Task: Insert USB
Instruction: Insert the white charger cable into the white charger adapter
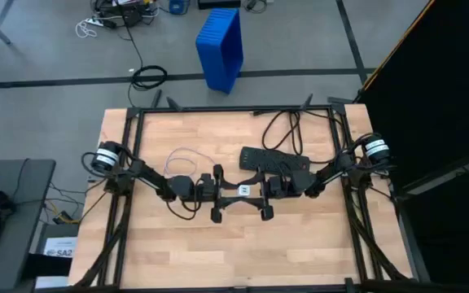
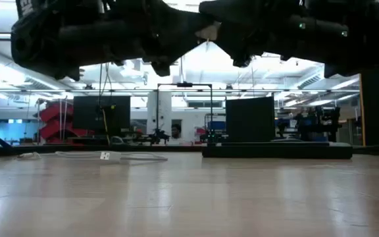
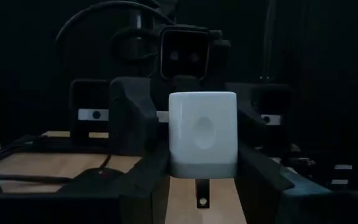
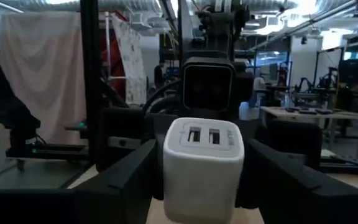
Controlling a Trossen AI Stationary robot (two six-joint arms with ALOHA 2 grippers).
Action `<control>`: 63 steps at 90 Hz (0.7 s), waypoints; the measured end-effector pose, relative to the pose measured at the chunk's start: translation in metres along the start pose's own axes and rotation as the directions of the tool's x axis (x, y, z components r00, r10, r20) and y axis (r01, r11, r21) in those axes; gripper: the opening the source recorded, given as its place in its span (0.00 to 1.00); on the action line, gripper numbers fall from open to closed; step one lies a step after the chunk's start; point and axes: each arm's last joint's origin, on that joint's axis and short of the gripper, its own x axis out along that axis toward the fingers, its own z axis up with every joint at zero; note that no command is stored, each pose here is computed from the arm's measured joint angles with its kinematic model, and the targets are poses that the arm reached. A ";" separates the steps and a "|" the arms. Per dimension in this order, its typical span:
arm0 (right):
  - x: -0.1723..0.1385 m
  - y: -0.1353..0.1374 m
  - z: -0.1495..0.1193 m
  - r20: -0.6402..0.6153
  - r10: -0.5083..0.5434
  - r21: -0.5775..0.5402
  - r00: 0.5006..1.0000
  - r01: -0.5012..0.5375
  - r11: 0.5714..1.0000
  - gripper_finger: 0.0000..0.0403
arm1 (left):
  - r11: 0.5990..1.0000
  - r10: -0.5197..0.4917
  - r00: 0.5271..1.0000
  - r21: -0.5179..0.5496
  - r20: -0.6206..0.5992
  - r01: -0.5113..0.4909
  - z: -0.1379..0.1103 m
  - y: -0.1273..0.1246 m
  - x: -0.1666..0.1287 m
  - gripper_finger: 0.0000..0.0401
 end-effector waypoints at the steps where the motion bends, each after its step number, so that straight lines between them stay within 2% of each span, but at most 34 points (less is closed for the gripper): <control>1: 0.000 0.000 0.000 0.001 0.000 0.000 1.000 0.000 1.000 0.51 | 1.000 0.000 1.000 0.000 0.000 0.000 0.000 0.000 0.000 0.31; 33: 0.000 0.002 0.001 0.007 0.010 0.008 1.000 -0.010 1.000 0.34 | 1.000 0.002 1.000 0.012 -0.029 -0.002 -0.002 -0.001 0.001 0.31; 63: 0.000 0.001 -0.001 -0.005 0.012 0.022 1.000 -0.012 1.000 0.32 | 1.000 0.005 1.000 0.008 -0.030 -0.005 -0.003 -0.001 0.001 0.31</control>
